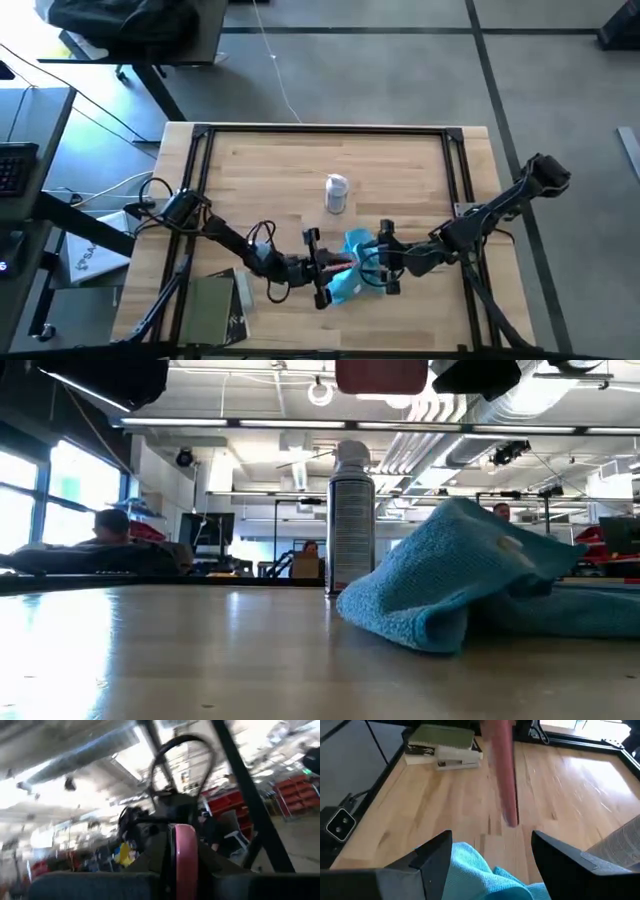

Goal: Apply microfiber cloth
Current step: Wipe the pink cellphone with a blue microfiber cloth

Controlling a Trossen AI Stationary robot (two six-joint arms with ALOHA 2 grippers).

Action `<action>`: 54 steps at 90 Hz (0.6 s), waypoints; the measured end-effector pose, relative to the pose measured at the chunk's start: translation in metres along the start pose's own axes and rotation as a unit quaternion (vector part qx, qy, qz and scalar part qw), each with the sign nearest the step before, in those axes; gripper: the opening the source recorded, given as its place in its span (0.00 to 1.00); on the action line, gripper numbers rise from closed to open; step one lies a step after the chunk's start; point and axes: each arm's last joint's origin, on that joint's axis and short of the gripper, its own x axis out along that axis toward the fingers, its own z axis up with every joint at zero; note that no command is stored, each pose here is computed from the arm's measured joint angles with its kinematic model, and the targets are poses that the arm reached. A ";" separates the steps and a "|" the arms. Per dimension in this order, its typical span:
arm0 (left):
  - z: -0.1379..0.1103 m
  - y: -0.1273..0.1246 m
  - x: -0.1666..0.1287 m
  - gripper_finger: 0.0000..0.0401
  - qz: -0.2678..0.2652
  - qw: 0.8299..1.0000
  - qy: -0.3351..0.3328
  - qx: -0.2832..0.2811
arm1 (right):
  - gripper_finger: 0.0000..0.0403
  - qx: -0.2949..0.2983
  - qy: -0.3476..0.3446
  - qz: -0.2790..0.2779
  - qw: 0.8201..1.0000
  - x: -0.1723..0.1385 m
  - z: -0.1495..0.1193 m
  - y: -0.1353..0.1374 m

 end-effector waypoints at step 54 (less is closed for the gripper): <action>-0.014 -0.031 -0.014 0.05 -0.116 0.922 0.130 0.346 | 0.60 0.114 0.176 -0.055 0.976 0.065 -0.071 0.023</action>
